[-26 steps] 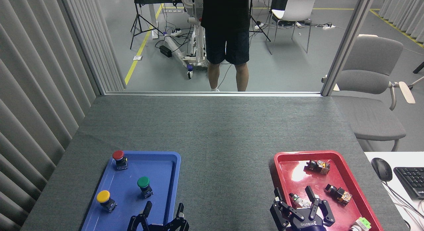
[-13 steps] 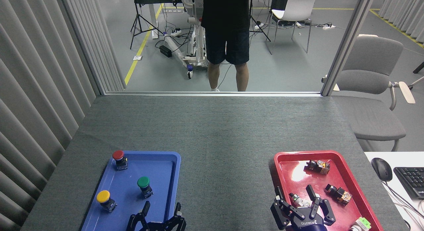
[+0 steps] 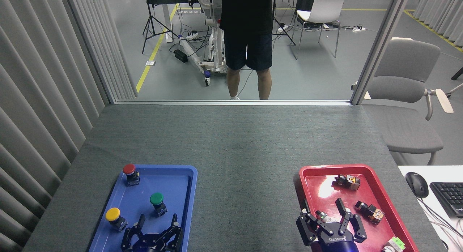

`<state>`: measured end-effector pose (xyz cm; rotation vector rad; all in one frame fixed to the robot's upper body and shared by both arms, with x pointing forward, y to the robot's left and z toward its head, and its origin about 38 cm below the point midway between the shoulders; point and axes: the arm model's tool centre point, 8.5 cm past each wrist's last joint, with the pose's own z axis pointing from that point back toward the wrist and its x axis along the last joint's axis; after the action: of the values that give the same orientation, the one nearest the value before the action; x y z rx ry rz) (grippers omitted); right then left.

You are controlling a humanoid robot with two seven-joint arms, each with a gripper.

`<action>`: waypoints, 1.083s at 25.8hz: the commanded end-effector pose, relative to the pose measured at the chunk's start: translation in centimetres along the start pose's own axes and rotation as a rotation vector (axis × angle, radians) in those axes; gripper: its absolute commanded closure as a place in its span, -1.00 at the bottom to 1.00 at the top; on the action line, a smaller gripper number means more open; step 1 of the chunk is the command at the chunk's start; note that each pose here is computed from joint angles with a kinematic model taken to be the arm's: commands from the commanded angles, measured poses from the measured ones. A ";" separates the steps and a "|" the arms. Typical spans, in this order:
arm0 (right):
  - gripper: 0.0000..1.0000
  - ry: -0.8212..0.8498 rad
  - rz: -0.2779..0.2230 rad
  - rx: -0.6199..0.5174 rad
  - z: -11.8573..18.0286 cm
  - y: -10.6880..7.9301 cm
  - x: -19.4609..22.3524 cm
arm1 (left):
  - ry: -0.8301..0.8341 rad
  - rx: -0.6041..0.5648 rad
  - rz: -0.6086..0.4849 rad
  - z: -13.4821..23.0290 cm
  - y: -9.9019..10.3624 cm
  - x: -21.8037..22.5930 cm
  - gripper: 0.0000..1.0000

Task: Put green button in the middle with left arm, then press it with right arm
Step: 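Close the left gripper on the green button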

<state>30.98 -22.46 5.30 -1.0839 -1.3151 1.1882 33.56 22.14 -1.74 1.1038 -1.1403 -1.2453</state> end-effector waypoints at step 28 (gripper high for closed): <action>-1.00 0.005 0.003 0.039 1.0 1.2 -0.4 | 0.026 -0.035 0.016 -4.2 -0.8 -0.2 -1.00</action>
<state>30.06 -22.76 4.05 -1.0588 -1.2838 1.2088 37.23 22.19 -2.64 1.0956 -1.1101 -1.2341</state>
